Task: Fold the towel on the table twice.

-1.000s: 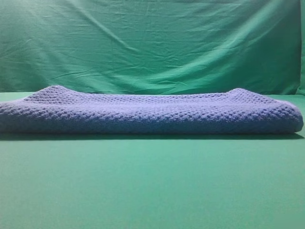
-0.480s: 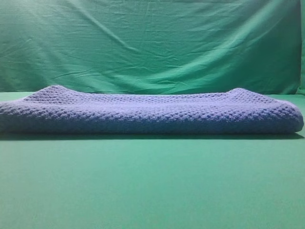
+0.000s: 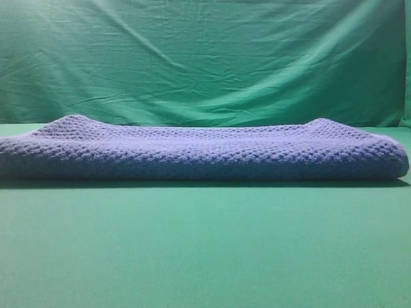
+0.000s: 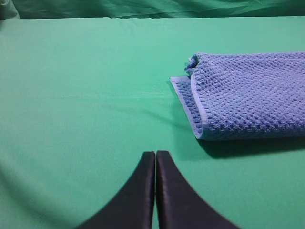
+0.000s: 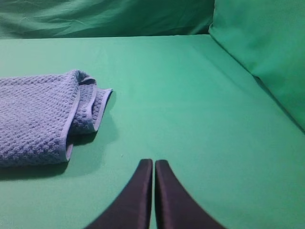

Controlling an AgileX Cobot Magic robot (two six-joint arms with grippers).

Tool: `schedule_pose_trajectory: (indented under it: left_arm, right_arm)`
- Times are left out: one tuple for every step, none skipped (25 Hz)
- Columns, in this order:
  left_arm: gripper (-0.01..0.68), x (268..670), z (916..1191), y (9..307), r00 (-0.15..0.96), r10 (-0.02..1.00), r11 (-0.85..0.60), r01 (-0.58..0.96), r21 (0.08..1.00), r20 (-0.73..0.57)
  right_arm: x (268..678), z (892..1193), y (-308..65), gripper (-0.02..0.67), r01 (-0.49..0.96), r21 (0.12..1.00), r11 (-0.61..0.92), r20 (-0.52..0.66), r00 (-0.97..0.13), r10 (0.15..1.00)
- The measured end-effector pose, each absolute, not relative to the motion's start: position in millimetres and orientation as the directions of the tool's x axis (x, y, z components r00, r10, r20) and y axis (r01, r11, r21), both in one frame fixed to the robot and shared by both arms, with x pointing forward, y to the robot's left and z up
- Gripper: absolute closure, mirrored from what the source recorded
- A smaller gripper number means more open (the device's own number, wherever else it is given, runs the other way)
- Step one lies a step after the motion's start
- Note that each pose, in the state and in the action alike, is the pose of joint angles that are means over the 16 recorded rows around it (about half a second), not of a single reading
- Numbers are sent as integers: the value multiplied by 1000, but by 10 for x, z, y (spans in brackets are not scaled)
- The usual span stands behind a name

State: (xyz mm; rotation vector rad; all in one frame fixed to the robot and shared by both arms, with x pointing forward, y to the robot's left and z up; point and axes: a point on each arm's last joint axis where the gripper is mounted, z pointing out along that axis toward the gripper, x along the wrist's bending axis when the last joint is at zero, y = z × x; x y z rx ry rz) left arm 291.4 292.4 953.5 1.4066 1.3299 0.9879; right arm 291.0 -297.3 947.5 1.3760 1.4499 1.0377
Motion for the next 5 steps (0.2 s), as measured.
schedule_pose_trajectory:
  left_arm:
    - [673, 2914, 9535, 2924, 90, 995, 20, 246, 969, -43]
    - [673, 2914, 9535, 2924, 90, 995, 20, 246, 969, -43]
    - [673, 2914, 9535, 2924, 90, 995, 20, 246, 969, -43]
    - [673, 2914, 9535, 2924, 90, 995, 20, 246, 969, -43]
    - [673, 2914, 9535, 2924, 90, 995, 20, 246, 969, -43]
  right_arm:
    - [2910, 9475, -2973, 649, 283, 958, 46, -41, -22, 999]
    - [2910, 9475, -2973, 649, 283, 958, 46, -41, -22, 999]
    - [2910, 9475, -2973, 649, 283, 958, 46, -41, -22, 999]
    - [2910, 9475, -2973, 649, 283, 958, 46, -41, -22, 999]
    - [2910, 9475, -2973, 649, 283, 958, 46, -41, -22, 999]
